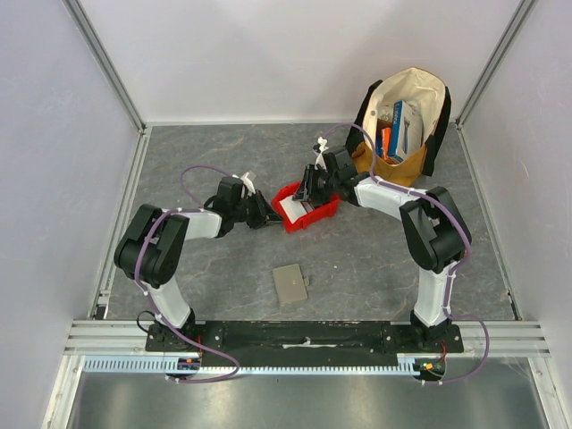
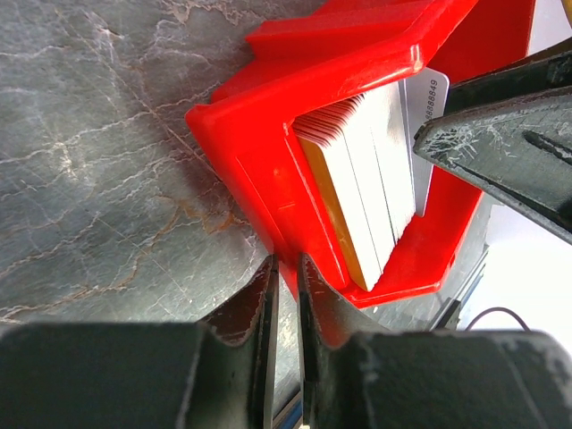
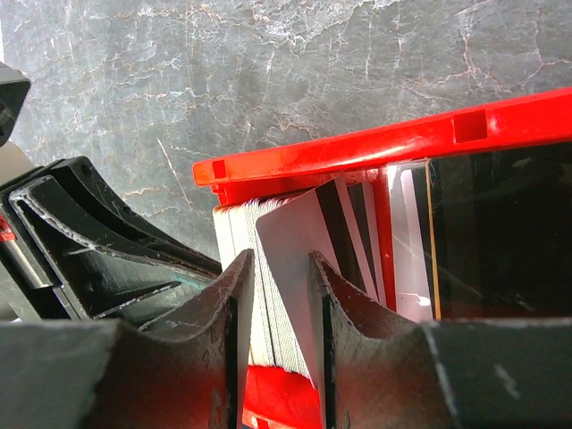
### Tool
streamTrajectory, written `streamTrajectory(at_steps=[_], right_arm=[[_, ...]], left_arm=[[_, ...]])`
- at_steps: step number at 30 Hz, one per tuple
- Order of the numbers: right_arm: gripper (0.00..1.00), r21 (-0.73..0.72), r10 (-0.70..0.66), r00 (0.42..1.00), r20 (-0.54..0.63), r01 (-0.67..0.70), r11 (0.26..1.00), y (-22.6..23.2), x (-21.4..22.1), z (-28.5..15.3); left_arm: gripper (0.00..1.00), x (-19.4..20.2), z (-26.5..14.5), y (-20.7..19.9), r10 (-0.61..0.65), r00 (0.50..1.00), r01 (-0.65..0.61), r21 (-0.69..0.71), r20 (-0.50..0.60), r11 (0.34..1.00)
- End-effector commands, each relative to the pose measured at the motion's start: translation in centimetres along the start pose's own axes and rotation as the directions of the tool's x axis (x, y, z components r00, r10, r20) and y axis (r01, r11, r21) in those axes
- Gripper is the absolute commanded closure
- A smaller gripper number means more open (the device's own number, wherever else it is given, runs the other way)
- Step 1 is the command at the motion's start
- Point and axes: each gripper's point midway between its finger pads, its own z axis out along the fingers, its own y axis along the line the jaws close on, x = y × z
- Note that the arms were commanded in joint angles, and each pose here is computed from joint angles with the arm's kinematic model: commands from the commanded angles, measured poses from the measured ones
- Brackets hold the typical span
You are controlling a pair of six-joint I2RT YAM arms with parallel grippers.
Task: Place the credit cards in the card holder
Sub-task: Pick up the credit card from the storage box.
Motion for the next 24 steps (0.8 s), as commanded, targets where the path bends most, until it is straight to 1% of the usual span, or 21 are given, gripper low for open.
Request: streamTrajectory(at_steps=[1,4,5,7,8,15,18,19,20,24], right_arm=[[0.63,-0.043,-0.009,1.000,0.020,0.010,0.999,1.1,-0.6,-0.7],[0.64,-0.048,-0.015,0.999,0.031,0.016,0.999,1.4,-0.9,-1.0],[0.66,-0.048,-0.013,0.999,0.034,0.015,0.999,1.5,-1.1,-1.2],[0.74,-0.054,-0.016,0.999,0.037,0.018,0.998,1.6,-1.2,-1.4],[0.75,-0.059,-0.018,0.999,0.036,0.020,0.998,1.8,-1.2,-1.5],[0.74,-0.058,-0.011,0.999,0.035,0.013,0.998,1.6,-1.1,-1.8],[0.78,-0.056,-0.012,0.999,0.041,0.014,0.998,1.6,-1.2,-2.0],[0.84,-0.052,-0.014,0.999,0.045,0.016,0.999,1.6,-1.3,-2.1],[0.86,-0.039,-0.015,0.998,0.059,0.018,0.999,1.4,-1.5,-2.3],[0.89,0.009,-0.046,0.994,0.099,0.045,0.999,0.9,-2.5,-2.7]], left_arm=[[0.82,-0.5,0.4,-0.8,0.012,1.000,-0.012,0.026,-0.004,1.000],[0.83,-0.5,0.4,-0.8,0.014,1.000,-0.013,0.028,-0.005,1.000],[0.83,-0.4,0.4,-0.7,0.012,1.000,-0.012,0.025,-0.006,1.000],[0.83,-0.4,0.4,-0.8,0.014,1.000,-0.014,0.027,-0.006,1.000],[0.83,-0.4,0.4,-0.7,0.014,1.000,-0.013,0.026,-0.007,1.000],[0.83,-0.5,0.4,-0.7,0.015,1.000,-0.015,0.024,-0.008,1.000],[0.83,-0.5,0.4,-0.7,0.015,1.000,-0.015,0.025,-0.009,1.000],[0.83,-0.5,0.4,-0.7,0.015,1.000,-0.015,0.026,-0.010,1.000],[0.83,-0.5,0.4,-0.7,0.014,1.000,-0.014,0.025,-0.011,1.000],[0.83,-0.5,0.4,-0.7,0.016,1.000,-0.016,0.028,-0.011,0.999]])
